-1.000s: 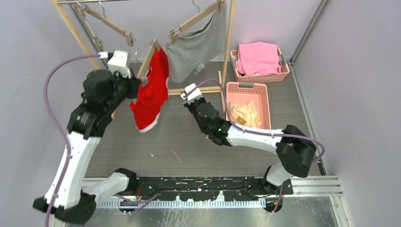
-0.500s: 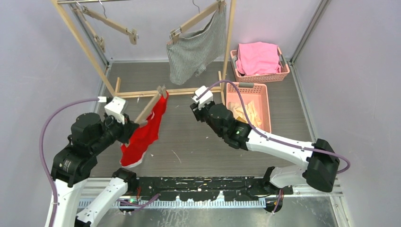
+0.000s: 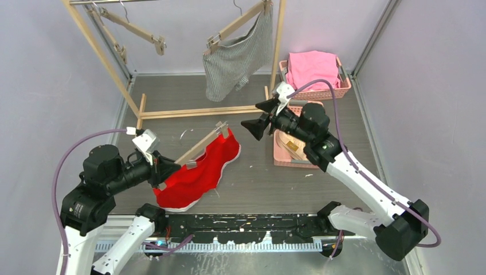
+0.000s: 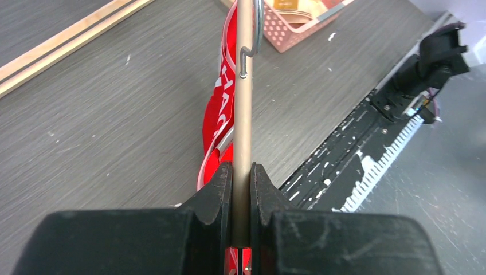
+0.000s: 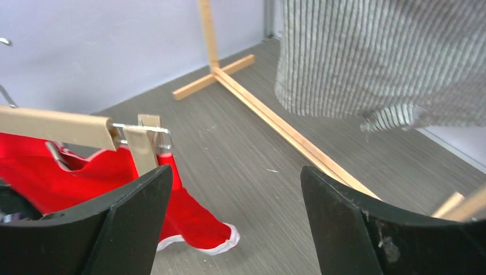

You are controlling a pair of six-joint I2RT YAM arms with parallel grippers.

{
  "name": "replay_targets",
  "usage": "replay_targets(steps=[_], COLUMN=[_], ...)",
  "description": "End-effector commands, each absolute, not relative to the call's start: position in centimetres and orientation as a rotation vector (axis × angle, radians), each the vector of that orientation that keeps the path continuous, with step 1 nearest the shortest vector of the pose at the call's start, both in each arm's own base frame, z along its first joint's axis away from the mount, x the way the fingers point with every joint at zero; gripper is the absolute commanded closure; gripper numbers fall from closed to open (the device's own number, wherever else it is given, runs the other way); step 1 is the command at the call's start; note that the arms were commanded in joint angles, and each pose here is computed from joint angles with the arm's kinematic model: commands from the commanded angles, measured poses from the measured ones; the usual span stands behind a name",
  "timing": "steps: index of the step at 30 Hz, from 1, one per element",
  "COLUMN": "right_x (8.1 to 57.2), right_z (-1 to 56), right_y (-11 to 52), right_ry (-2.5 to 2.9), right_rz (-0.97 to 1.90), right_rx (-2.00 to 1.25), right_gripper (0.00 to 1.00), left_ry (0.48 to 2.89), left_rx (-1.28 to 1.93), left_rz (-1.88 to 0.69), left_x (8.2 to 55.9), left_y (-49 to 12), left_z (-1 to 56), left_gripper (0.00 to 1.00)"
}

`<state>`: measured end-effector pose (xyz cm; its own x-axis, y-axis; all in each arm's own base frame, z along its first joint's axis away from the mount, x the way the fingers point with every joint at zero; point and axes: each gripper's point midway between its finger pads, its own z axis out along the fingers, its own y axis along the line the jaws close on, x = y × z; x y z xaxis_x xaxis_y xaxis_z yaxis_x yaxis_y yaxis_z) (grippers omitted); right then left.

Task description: Remove the underwear clipped to the hanger

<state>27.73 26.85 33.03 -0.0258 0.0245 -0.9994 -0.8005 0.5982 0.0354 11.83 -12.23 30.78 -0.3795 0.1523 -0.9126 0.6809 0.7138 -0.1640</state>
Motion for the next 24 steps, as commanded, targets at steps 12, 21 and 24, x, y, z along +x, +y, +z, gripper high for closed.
replay_targets(steps=[12,21,24], right_x=[20.7,20.9,20.7], right_z=[39.4,40.1,40.3], right_y=[30.4,30.2,30.2], right_ry=[1.105,1.081,1.067], right_rz=[1.414,1.391,1.392], right_rx=[-1.099,-1.106,-1.124], right_gripper=[0.10,0.11,0.11], left_ry=[1.638,1.643,1.630], left_rx=[0.813,0.801,0.816], left_rz=[-0.875,-0.835,-0.855], left_x=[11.1,13.6,13.7], left_y=[-16.1,-16.5,-16.9], left_z=[35.2,35.5,35.8], left_gripper=[1.00,1.00,1.00])
